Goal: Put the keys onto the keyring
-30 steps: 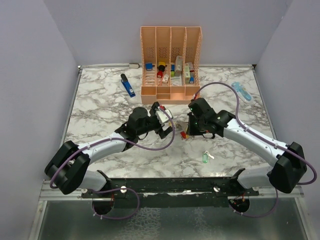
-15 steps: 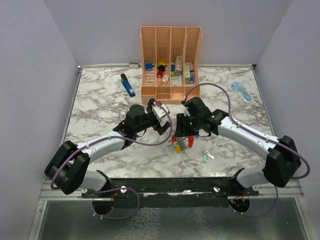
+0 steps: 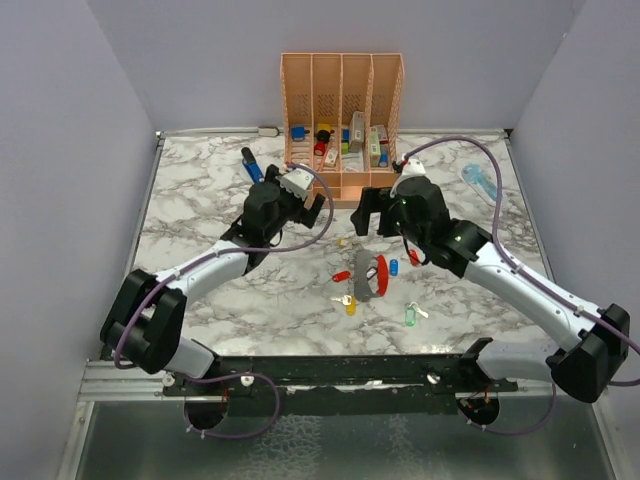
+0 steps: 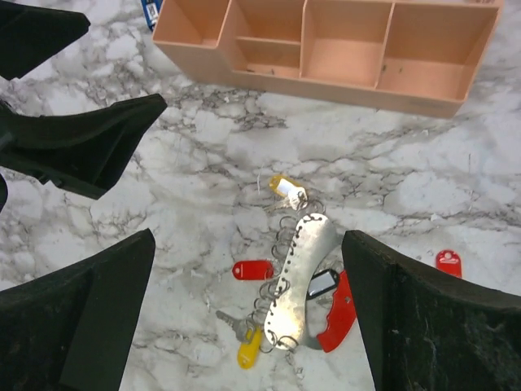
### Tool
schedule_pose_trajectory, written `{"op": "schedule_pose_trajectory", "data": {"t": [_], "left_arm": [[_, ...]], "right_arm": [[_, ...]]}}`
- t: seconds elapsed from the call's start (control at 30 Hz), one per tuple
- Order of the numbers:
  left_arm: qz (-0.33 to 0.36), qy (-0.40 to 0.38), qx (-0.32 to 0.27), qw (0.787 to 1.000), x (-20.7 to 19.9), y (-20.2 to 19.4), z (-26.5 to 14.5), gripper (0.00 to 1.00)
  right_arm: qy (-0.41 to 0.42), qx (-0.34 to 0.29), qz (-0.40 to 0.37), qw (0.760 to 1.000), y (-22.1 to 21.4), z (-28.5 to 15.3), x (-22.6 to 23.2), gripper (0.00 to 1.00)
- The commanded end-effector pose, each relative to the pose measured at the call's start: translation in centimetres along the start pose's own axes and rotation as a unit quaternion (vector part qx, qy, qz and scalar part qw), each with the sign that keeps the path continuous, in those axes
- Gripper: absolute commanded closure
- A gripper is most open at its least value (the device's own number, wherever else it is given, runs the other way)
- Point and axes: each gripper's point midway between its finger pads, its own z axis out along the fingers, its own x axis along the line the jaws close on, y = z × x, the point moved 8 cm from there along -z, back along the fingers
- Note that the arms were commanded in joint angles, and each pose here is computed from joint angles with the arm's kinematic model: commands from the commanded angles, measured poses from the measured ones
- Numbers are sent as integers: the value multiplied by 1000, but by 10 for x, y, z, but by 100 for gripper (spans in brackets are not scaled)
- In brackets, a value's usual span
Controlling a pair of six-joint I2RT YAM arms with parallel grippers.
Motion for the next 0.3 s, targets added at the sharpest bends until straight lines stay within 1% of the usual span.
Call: {"op": "schedule_pose_trajectory", "data": {"t": [0.0,0.13,0.2,0.27], "left_arm": [[-18,53,47,997,24,4,8,1],[-15,93,61,994,42,13,13,1],[-6,104,67,992,47,16,13,1],[2,106,80,991,51,13,12,1]], "right_arm": [[-28,-84,-4,996,32,-9,-2,1],[-13,-114,-19,993,42,-23,-2,1],[-10,-145,-20,989,46,-29,-5,1],[-24,-137,-18,990,48,-31,-6,1]]}}
